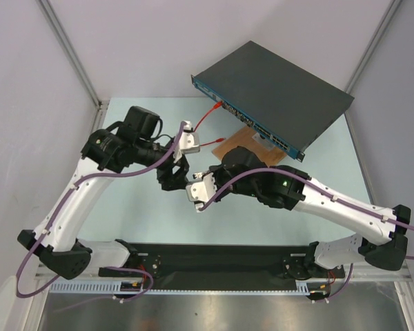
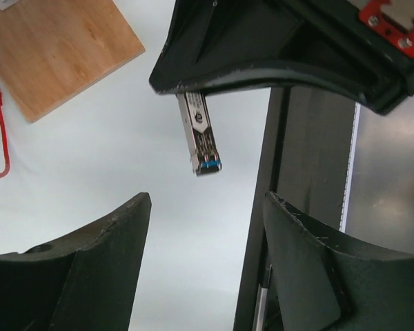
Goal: Insert the plug into the switch port
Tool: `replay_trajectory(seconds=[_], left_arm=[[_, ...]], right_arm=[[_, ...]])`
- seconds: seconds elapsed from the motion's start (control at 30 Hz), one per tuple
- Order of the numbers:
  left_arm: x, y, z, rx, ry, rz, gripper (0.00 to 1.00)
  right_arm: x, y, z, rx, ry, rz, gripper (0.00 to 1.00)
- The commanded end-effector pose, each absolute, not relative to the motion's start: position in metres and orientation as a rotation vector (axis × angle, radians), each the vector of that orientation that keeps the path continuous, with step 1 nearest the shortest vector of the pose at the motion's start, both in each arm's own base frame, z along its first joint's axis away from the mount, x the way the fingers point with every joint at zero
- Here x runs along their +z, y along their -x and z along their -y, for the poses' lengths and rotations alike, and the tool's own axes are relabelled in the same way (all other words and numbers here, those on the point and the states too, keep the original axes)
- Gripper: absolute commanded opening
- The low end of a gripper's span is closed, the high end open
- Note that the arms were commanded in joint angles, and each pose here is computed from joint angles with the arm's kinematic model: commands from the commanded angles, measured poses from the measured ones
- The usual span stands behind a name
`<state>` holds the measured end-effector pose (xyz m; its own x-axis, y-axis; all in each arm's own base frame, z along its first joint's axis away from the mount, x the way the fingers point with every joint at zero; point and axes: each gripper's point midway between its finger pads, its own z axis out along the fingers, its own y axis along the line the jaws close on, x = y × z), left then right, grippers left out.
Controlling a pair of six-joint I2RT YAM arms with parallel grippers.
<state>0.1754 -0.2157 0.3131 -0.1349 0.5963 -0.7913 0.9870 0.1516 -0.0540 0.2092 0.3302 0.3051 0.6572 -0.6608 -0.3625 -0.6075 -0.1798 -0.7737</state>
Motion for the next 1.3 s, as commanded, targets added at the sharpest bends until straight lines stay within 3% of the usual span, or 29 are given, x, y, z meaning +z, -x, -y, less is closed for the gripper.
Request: replay_trajectory(seconds=[0.0, 0.67, 0.7, 0.83, 0.97, 1.13, 1.2, 1.27], left_arm=[[0.308, -0.181, 0.228, -0.755, -1.567, -1.777, 0.7], [0.284, -0.184, 0.246, -0.727, -1.631, -1.808, 0.39], [0.282, -0.186, 0.246, -0.713, -1.632, -1.813, 0.37], [0.28, -0.186, 0.247, -0.717, -1.631, -1.819, 0.05], [0.281, -0.184, 0.249, -0.744, -1.586, -1.835, 0.0], [0.281, -0.186, 0.25, -0.842, -1.463, -1.884, 0.0], [0.285, -0.194, 0.249, -0.862, -1.385, -1.899, 0.0], [0.286, -0.198, 0.25, -0.878, -1.337, -1.907, 0.0]], right_arm=[[0.323, -0.203, -0.338, -0.025, 1.844, -0.982, 0.0], [0.323, -0.198, -0.343, 0.014, 1.856, -0.984, 0.0], [0.323, -0.198, -0.342, 0.016, 1.856, -0.987, 0.0], [0.321, -0.2, -0.342, 0.007, 1.848, -1.004, 0.01], [0.319, -0.207, -0.331, -0.029, 1.811, -1.067, 0.28], [0.323, -0.218, -0.31, -0.046, 1.697, -1.151, 0.74], [0.324, -0.219, -0.298, -0.03, 1.642, -1.199, 0.85], [0.325, -0.225, -0.287, -0.024, 1.587, -1.247, 0.9]])
